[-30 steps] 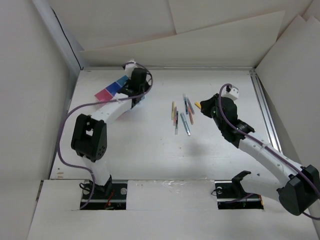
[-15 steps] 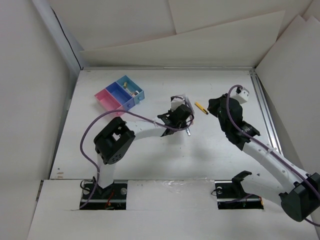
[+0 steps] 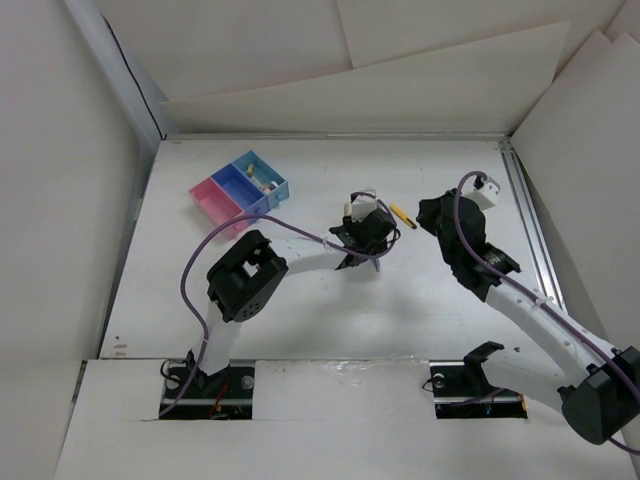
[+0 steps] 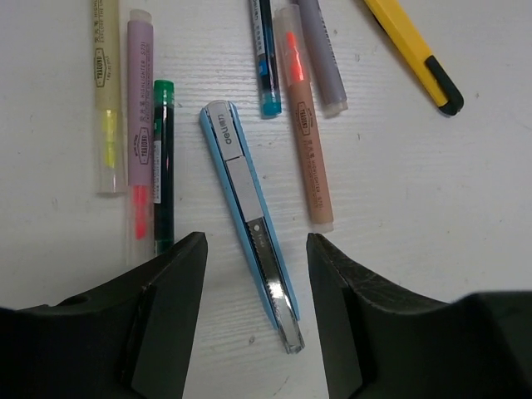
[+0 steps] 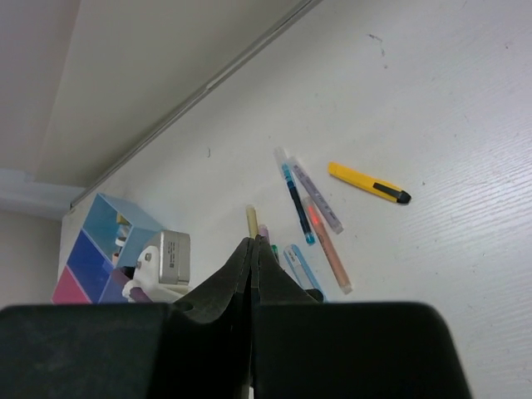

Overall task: Sort the stationery into containers
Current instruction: Pick up the pen from the center of the board, then place the pen in the storage box.

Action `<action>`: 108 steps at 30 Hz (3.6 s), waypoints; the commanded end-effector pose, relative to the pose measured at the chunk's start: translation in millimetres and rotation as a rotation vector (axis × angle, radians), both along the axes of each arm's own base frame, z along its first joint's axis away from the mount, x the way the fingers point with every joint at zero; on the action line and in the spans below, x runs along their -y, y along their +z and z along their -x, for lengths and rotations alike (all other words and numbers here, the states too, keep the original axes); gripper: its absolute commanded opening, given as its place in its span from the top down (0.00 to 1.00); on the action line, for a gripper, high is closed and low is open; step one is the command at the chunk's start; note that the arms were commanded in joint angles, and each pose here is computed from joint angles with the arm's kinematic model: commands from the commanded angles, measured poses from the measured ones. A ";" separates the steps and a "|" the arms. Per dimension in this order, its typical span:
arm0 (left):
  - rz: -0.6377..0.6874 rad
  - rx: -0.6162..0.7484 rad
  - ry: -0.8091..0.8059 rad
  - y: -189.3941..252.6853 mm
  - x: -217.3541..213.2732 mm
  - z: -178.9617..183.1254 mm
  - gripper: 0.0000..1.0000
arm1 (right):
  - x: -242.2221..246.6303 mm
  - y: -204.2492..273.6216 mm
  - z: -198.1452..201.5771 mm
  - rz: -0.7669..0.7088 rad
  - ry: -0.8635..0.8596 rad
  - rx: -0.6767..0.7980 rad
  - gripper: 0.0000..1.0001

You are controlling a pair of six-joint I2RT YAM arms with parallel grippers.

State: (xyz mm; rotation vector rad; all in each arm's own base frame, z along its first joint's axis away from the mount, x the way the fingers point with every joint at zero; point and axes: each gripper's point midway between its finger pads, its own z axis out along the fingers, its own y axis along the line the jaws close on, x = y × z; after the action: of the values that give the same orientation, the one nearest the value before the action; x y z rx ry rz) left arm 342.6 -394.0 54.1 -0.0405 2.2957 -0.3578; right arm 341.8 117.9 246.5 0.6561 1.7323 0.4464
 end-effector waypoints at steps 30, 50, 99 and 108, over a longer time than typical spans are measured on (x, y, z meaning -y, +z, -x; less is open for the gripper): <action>-0.251 -0.018 0.089 -44.0 -24.6 10.3 0.72 | -1.2 26.5 11.3 -0.050 0.047 0.079 0.98; -0.197 -0.049 0.063 -44.4 -16.3 16.8 1.00 | -2.4 31.5 12.3 -0.060 0.056 0.094 0.97; 0.168 0.097 0.830 77.2 -368.2 -164.7 0.90 | -14.9 19.9 6.1 -0.038 0.107 0.059 0.96; 0.147 0.093 0.830 76.3 -369.4 -170.4 0.55 | -15.6 16.8 4.8 -0.034 0.107 0.051 0.96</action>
State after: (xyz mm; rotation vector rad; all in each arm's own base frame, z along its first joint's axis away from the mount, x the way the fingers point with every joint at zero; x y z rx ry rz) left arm 507.0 -30.9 106.7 -0.9922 2.0044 -0.0929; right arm 332.4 133.5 257.9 0.5822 1.7477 0.5574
